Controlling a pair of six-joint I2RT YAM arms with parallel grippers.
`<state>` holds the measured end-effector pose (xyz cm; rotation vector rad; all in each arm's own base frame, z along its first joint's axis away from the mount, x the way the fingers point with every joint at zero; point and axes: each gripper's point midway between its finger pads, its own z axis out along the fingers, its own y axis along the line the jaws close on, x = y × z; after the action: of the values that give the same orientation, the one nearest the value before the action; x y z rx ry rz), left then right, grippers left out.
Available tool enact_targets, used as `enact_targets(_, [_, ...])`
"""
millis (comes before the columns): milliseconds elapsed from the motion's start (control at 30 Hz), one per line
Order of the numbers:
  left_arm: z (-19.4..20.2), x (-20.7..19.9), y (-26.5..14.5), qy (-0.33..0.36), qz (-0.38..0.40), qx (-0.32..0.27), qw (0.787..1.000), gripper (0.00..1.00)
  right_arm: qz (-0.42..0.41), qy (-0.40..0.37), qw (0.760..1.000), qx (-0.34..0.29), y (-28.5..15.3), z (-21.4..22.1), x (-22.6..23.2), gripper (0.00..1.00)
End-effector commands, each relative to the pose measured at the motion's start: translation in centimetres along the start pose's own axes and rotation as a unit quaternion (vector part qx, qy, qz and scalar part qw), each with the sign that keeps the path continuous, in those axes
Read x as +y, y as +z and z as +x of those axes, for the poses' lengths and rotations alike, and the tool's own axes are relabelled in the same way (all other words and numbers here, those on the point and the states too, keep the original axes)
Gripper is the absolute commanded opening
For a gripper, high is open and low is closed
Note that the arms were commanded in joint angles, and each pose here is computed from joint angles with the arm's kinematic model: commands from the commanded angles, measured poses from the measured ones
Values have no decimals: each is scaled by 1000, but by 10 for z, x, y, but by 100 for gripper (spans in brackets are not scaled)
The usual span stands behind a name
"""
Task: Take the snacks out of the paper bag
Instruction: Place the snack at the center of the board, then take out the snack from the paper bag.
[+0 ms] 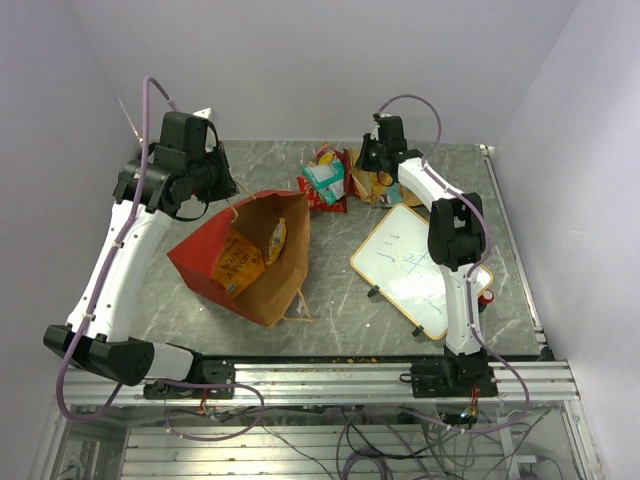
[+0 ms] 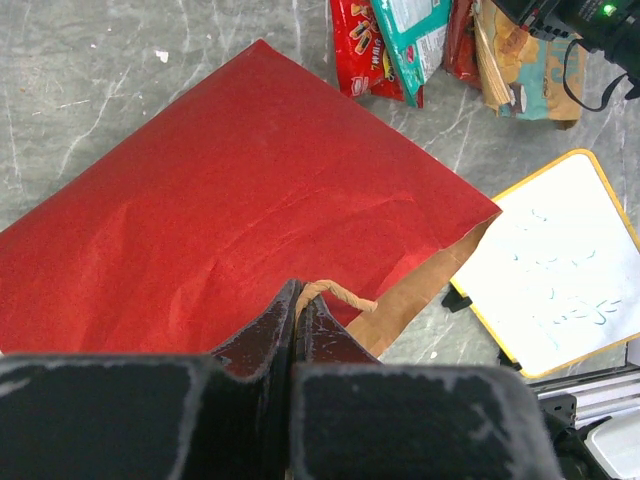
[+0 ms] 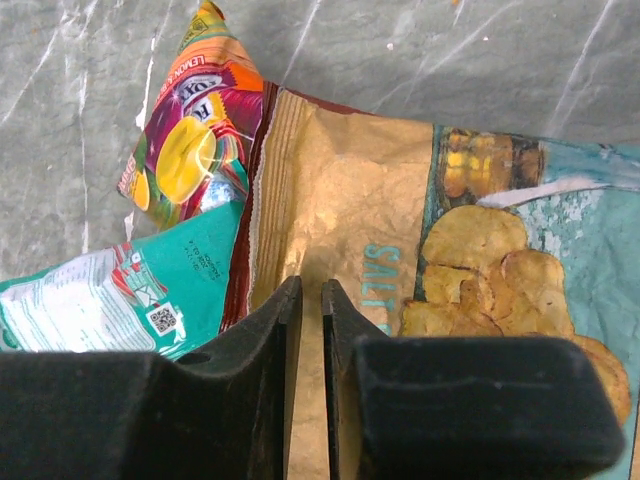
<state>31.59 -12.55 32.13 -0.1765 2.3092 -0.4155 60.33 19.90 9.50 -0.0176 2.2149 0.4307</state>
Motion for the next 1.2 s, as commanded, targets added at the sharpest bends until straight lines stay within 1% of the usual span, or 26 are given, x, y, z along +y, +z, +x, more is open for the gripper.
enact_targets(0, [-10,-2,-7,5,3,-23,1000,7,-27,8,999,-25,-10,-26,14,15])
enact_targets(233, [-4,-4,-7,3,14,-18,1000,7,-46,-1,998,-48,-50,-60,30,27])
enact_targets(333, [2,-6,-6,2,24,-10,1000,7,-62,12,997,-53,-74,-65,41,32])
enact_targets(433, [8,-9,-6,1,37,-2,999,7,-83,39,995,-32,-91,-46,52,33])
enact_targets(500, [12,-12,-6,0,49,4,999,7,-96,47,994,-6,-98,-24,61,34])
enact_targets(633, [21,-19,-8,-8,75,17,997,7,-110,35,993,15,-131,5,83,36])
enact_targets(800, [38,-26,-13,-22,103,43,993,7,-120,2,993,3,-175,18,113,38])
enact_targets(900, [44,-32,-19,-35,119,59,991,7,-126,9,992,6,-202,21,129,38])
enact_targets(967, [43,-37,-22,-44,135,55,988,7,-141,23,990,11,-223,26,143,38])
enact_targets(1033, [43,-39,-23,-49,143,48,987,7,-168,18,986,4,-249,32,167,38])
enact_targets(1167, [44,-44,-32,-49,174,26,983,7,-212,-5,977,-12,-289,63,201,40])
